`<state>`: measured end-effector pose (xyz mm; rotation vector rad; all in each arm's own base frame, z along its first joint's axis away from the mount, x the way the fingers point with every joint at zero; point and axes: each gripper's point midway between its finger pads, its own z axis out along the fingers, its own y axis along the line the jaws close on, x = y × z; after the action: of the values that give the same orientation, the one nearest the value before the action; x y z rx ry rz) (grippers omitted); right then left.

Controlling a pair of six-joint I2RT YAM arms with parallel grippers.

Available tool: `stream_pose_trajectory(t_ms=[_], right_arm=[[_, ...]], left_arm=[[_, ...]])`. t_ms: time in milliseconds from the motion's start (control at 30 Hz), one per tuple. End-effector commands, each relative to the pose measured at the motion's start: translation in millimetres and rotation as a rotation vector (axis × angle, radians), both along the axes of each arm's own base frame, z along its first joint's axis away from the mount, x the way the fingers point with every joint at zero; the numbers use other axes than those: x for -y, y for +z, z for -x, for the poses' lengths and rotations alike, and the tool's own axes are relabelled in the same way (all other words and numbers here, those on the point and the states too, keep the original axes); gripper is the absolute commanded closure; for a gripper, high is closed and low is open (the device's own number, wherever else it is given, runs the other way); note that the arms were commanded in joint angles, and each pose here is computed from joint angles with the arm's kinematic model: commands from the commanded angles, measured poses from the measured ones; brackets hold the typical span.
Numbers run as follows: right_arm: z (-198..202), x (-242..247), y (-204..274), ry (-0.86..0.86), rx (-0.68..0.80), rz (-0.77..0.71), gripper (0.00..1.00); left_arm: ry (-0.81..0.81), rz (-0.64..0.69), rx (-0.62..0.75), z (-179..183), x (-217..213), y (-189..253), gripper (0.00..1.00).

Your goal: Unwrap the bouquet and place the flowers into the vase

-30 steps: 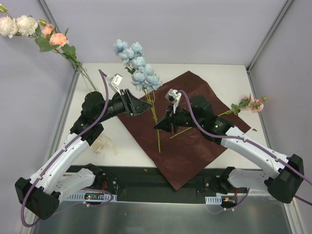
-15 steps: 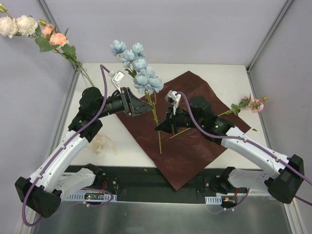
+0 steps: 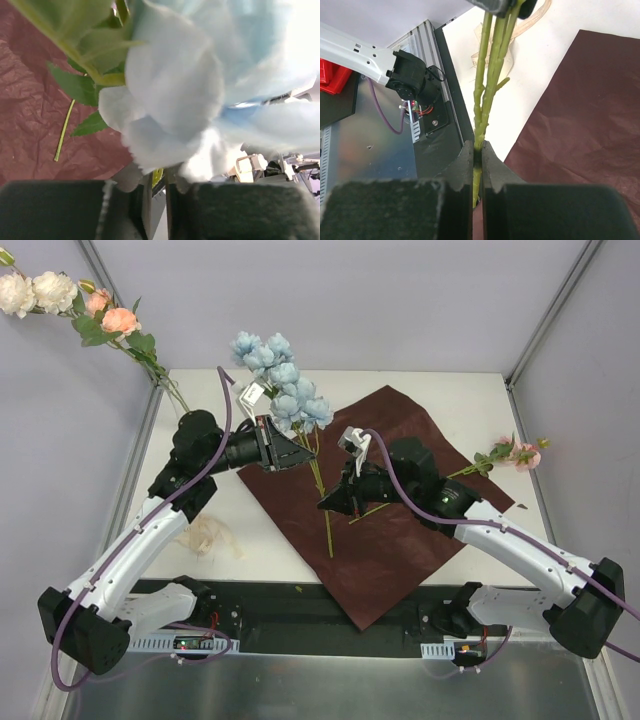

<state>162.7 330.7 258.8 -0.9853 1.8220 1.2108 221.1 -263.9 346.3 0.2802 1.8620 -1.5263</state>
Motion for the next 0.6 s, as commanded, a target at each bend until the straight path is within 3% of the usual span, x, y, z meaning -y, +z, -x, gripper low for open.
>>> stream_pose_trajectory(t_ms=[0,100,133,200,267,433,567], right_arm=[[3,0,35,0.027,0.098,-0.066,0.99],[-5,3,30,-0.019,0.105,-0.036,0.69],[-9,5,29,-0.044,0.106,-0.028,0.53],[-18,12,28,-0.113,0.121,-0.013,0.45],[-29,24,29,-0.201,0.147,-0.005,0.34],[-44,43,26,-0.293,0.151,0.003,0.32],[-48,53,20,-0.319,0.136,0.005,0.32]], left_arm=[[0.031,0.023,0.138,-3,-6,32,1.00],[0.057,0.005,0.183,-4,-11,37,1.00],[0.084,-0.019,0.216,-8,-14,37,1.00],[0.143,-0.065,0.254,-11,-24,44,1.00],[0.304,-0.170,0.351,-28,-48,55,1.00],[0.621,-0.414,0.443,-70,-110,71,1.00],[0.906,-0.520,0.544,-102,-165,119,1.00]])
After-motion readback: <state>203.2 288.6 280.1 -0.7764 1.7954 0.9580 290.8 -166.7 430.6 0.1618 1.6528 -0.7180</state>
